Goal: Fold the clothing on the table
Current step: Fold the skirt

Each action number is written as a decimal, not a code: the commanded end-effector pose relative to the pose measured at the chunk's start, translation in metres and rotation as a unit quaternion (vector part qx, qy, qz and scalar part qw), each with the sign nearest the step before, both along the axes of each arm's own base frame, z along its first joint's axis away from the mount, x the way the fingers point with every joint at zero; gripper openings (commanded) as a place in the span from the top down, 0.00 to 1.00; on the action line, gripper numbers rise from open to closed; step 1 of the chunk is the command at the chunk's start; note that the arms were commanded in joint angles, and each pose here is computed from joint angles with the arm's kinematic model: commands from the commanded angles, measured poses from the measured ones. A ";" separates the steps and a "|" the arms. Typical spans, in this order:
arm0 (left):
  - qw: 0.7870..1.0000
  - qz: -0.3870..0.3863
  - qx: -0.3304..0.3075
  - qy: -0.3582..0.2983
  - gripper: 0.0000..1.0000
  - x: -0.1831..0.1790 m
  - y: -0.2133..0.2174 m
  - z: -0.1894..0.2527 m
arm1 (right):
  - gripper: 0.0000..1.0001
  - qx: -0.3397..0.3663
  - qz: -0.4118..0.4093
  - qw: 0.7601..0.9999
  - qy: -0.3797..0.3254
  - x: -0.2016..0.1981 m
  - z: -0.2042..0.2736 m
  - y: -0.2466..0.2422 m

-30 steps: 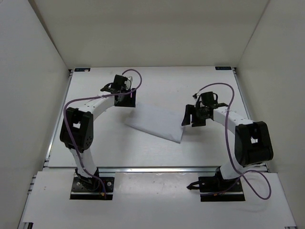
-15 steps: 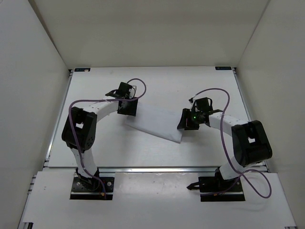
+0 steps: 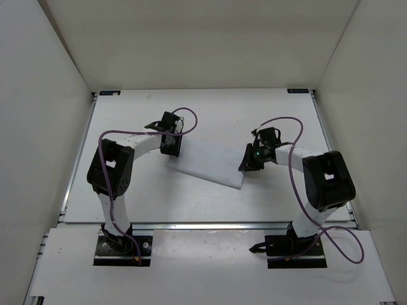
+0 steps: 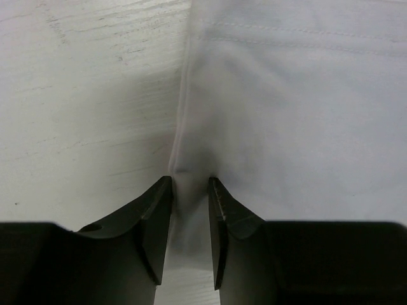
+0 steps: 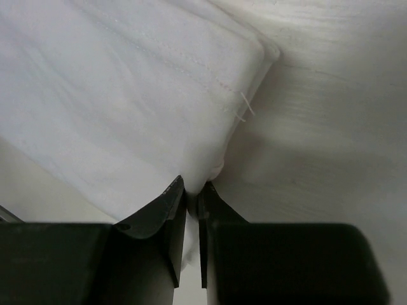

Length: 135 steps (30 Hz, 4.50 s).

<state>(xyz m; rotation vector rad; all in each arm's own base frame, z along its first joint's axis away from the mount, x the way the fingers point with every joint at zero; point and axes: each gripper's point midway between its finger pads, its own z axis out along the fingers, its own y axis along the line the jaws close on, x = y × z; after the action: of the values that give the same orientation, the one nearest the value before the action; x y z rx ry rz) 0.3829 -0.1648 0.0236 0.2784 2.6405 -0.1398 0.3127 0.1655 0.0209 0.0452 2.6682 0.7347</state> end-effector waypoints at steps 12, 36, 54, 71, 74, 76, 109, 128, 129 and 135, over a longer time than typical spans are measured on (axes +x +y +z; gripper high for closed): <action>0.991 -0.031 -0.125 0.045 0.69 -0.036 -0.089 -0.014 | 0.99 -0.042 0.017 0.996 -0.083 0.075 0.073 -0.035; 0.974 -0.011 -0.213 0.069 0.71 -0.037 -0.125 -0.024 | 0.99 0.019 0.170 0.984 -0.057 0.058 0.085 0.134; 0.971 -0.001 -0.236 0.036 0.63 -0.026 -0.107 0.008 | 0.44 0.056 0.076 0.977 -0.193 0.085 0.175 0.077; 0.972 -0.008 -0.227 0.060 0.67 -0.052 -0.113 -0.001 | 0.99 -0.039 0.111 0.990 -0.080 0.079 0.040 0.065; 0.972 -0.011 -0.223 0.069 0.67 -0.057 -0.114 -0.007 | 1.00 -0.032 0.119 0.989 -0.081 0.084 0.044 0.072; 0.972 -0.012 -0.224 0.071 0.67 -0.055 -0.115 -0.008 | 1.00 -0.015 0.122 0.989 -0.077 0.081 0.049 0.076; 0.959 0.022 -0.272 -0.079 0.62 -0.003 -0.066 0.105 | 0.99 0.006 0.151 0.984 -0.096 0.025 0.072 0.067; 0.979 -0.042 -0.198 0.007 0.87 -0.063 -0.118 0.047 | 0.62 0.012 0.088 0.988 -0.125 0.070 0.122 0.026; 0.980 -0.049 -0.191 -0.001 0.75 -0.060 -0.118 0.061 | 0.55 0.004 0.086 0.987 -0.134 0.070 0.131 0.022; 0.975 -0.061 -0.197 -0.088 0.01 -0.049 -0.094 0.150 | 0.36 -0.015 0.044 0.985 -0.164 0.045 0.136 -0.011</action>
<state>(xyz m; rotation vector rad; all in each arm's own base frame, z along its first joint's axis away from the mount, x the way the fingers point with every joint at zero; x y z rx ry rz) 0.3307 -0.2793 0.1017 0.2872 2.5096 -0.6522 0.3792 0.1679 0.1595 -0.2032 2.3826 0.7102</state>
